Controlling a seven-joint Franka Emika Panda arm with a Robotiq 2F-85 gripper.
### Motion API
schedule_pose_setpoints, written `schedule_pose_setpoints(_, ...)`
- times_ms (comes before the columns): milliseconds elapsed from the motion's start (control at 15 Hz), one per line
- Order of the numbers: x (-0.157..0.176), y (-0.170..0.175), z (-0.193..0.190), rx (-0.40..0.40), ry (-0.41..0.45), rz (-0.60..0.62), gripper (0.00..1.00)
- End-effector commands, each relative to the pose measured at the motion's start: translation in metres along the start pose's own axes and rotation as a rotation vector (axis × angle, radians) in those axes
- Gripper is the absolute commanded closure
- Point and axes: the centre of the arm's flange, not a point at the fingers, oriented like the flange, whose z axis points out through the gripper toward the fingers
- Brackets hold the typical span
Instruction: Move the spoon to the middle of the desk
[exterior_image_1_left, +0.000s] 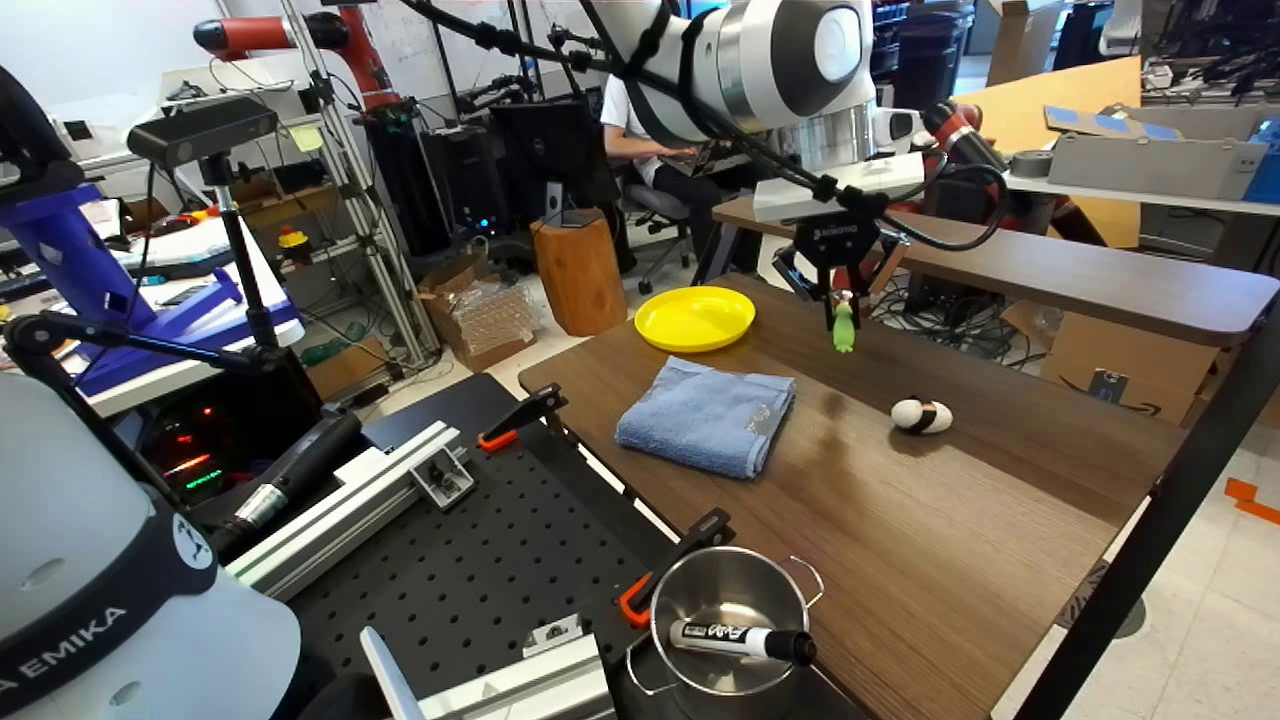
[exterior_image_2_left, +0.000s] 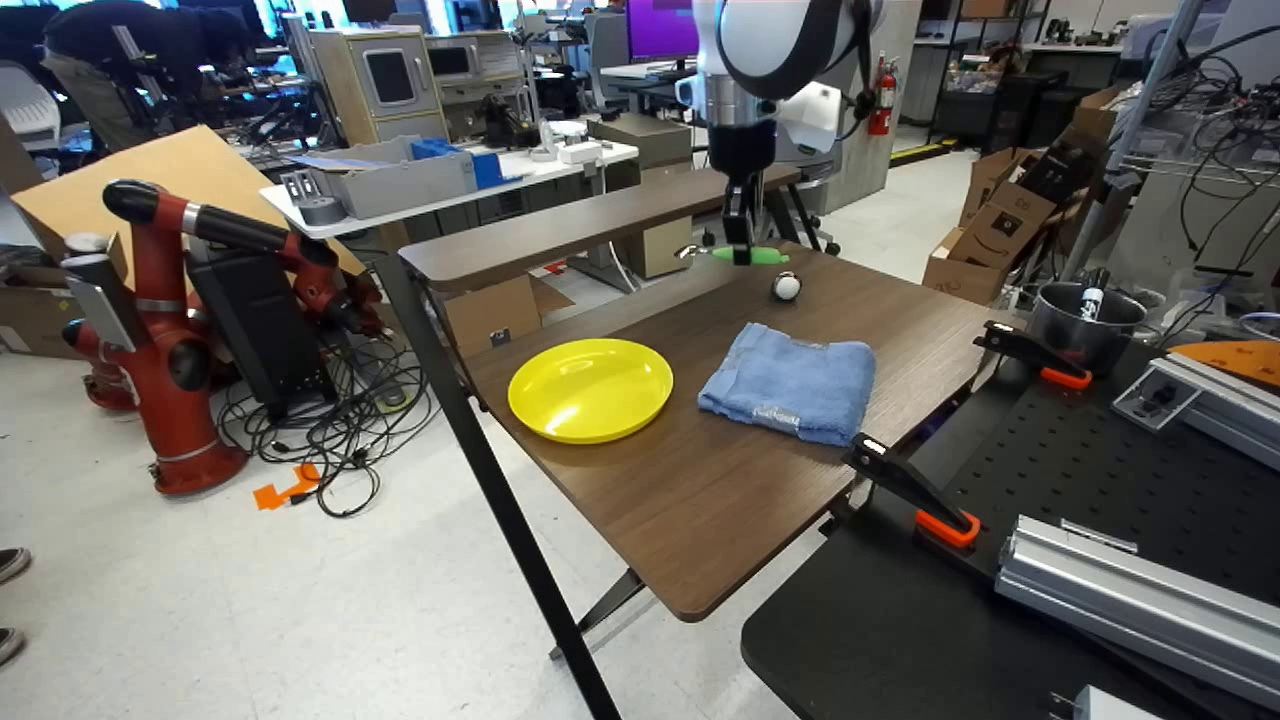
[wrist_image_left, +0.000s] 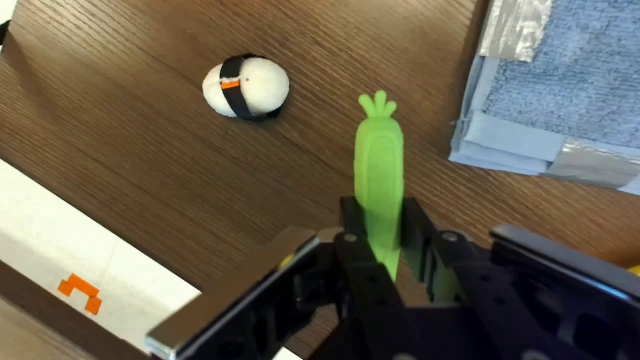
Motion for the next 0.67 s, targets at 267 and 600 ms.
schedule_pose_setpoints(267,0.041,0.002,0.05,-0.059,-0.092,-0.004,0.94)
schedule_pose_setpoints(600,0.051,-0.005,0.073,-0.055,-0.135,0.002,0.94)
